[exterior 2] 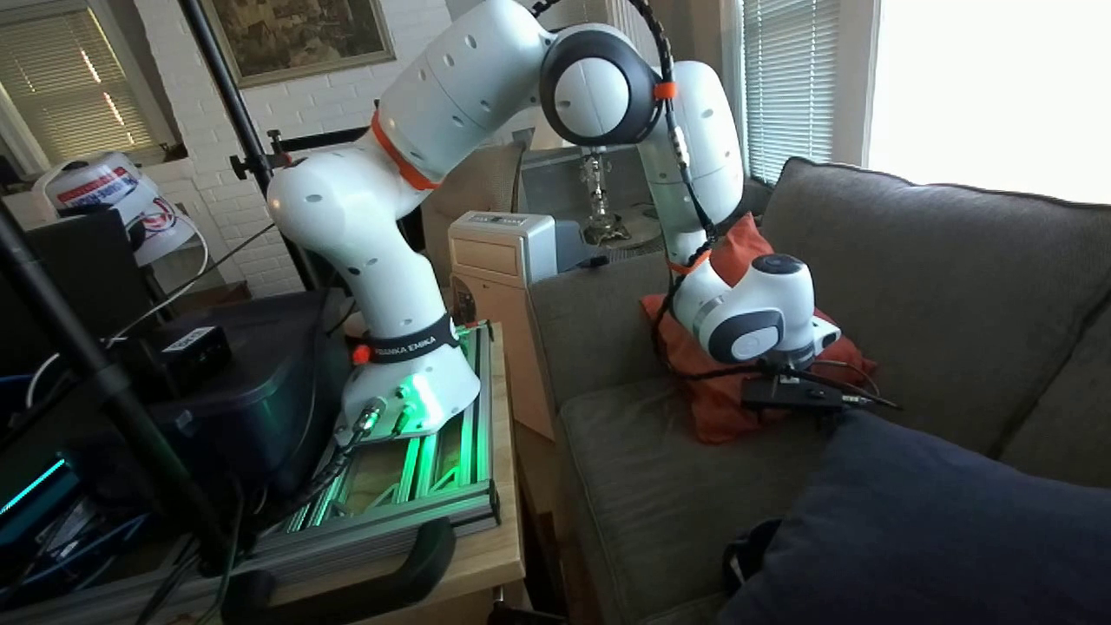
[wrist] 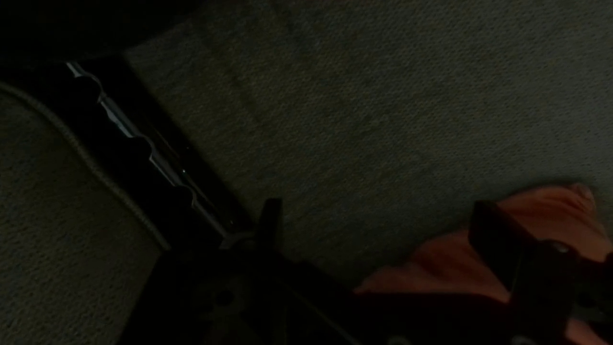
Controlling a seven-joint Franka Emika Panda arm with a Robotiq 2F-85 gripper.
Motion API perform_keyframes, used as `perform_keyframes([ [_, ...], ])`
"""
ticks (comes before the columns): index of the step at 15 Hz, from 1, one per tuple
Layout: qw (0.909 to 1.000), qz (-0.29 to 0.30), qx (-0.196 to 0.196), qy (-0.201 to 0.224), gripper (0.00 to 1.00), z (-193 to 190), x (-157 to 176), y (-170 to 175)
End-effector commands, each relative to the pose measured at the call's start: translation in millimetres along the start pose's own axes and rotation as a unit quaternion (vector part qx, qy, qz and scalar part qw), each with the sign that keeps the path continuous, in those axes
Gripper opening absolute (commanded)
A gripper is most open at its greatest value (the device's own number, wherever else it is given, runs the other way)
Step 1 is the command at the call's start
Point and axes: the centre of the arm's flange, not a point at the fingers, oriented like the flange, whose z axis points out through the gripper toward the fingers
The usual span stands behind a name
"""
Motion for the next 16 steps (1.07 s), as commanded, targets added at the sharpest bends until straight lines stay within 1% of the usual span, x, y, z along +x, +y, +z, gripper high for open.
perform_keyframes([
  [1,0.999,-0.043,-0.011,0.005,1.0,27,6,16],
  [5,0.9974,-0.068,-0.023,0.008,1.0,42,16,25],
  [8,0.9966,-0.078,-0.022,0.014,1.0,54,22,34],
  [16,0.9944,-0.103,-0.02,0.012,1.0,85,33,65],
])
